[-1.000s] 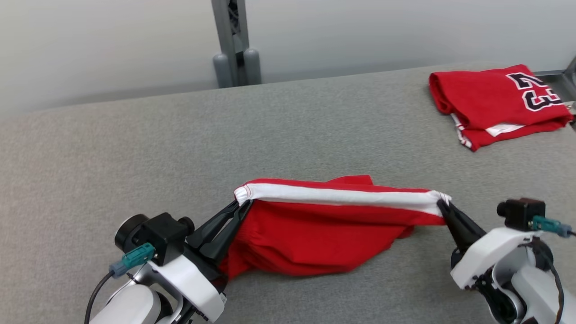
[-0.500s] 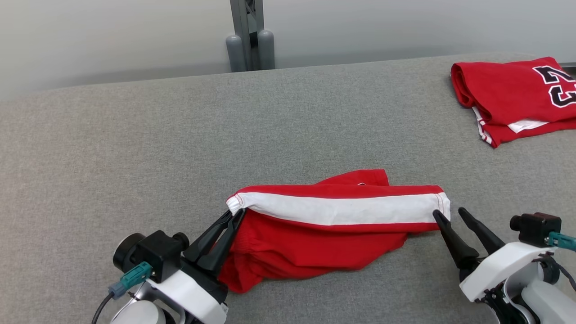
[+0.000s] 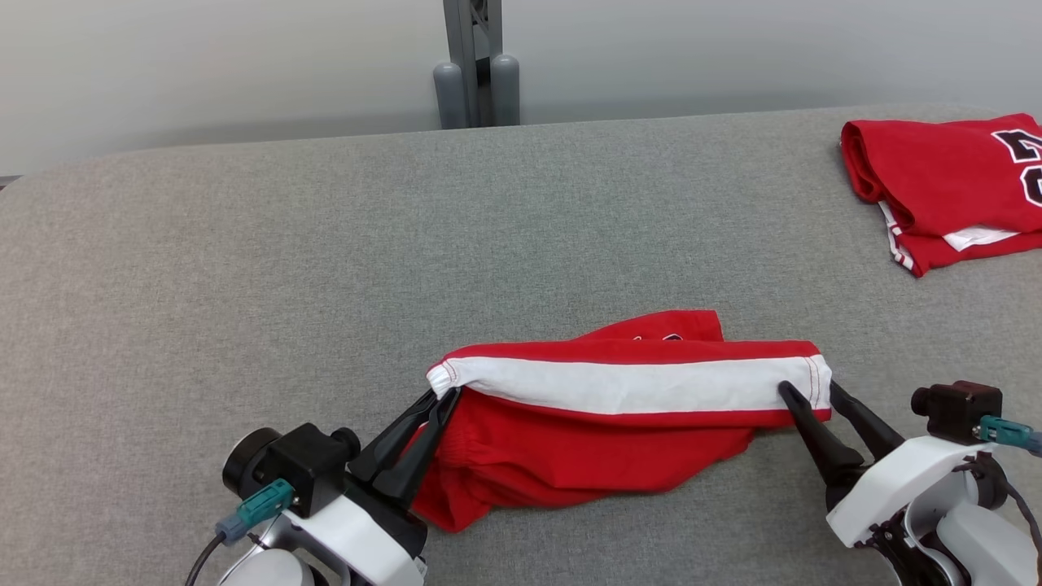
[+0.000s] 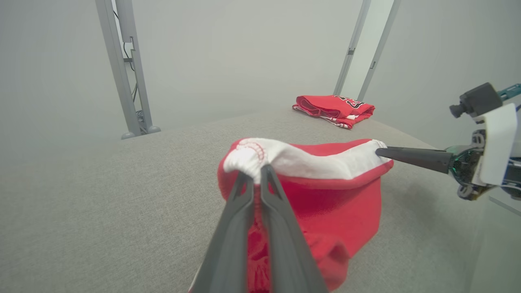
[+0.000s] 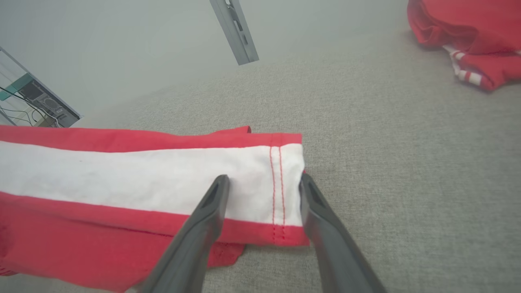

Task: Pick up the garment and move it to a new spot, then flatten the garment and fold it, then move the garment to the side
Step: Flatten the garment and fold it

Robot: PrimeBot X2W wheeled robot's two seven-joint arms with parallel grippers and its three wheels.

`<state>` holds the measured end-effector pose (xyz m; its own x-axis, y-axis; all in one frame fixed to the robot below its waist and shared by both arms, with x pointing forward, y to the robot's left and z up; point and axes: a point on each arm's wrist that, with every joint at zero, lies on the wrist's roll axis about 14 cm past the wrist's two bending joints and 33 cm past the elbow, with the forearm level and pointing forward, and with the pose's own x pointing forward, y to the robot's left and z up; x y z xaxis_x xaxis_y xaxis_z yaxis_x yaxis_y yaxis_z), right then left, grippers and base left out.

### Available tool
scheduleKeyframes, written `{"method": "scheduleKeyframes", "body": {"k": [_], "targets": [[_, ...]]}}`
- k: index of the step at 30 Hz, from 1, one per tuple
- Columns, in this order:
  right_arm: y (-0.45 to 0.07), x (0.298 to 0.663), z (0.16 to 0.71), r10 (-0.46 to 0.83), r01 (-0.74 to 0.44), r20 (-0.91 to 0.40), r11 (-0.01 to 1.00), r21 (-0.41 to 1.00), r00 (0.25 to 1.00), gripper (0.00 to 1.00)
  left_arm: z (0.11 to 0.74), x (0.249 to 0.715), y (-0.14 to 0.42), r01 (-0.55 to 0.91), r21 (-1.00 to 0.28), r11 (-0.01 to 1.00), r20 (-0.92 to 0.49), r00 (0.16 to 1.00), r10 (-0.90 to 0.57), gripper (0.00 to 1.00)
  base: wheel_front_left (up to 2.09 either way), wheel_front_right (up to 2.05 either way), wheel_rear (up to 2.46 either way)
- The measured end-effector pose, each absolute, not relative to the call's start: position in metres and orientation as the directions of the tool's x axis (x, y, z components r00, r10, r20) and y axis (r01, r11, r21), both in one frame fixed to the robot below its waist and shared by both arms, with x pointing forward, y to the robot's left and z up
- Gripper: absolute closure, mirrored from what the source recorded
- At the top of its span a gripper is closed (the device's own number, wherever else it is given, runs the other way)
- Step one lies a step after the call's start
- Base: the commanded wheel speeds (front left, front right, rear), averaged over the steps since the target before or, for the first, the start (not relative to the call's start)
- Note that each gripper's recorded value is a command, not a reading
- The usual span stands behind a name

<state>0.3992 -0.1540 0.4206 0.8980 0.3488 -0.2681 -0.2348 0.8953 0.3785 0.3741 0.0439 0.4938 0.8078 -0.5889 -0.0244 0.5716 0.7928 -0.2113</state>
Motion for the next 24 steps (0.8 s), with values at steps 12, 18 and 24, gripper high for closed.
{"method": "scheduleKeyframes", "body": {"k": [12,18,24], "targets": [[-0.169,0.413,0.447,0.328,-0.245,-0.201,0.904,0.35,0.923,1.0,0.502,0.375,0.048,0.567,-0.202,0.799,0.0,0.816,-0.578,1.0,0.0,0.0,0.0],[-0.191,0.424,0.507,0.281,-0.254,-0.024,0.899,0.356,0.96,1.0,0.531,0.382,0.05,0.579,-0.203,0.789,0.082,0.813,-0.576,1.0,0.0,0.0,0.0],[-0.21,0.43,0.587,0.262,-0.306,0.169,0.891,0.336,0.95,1.0,0.598,0.392,0.045,0.66,-0.126,0.741,0.216,0.747,-0.629,1.0,0.0,0.0,0.0]]}}
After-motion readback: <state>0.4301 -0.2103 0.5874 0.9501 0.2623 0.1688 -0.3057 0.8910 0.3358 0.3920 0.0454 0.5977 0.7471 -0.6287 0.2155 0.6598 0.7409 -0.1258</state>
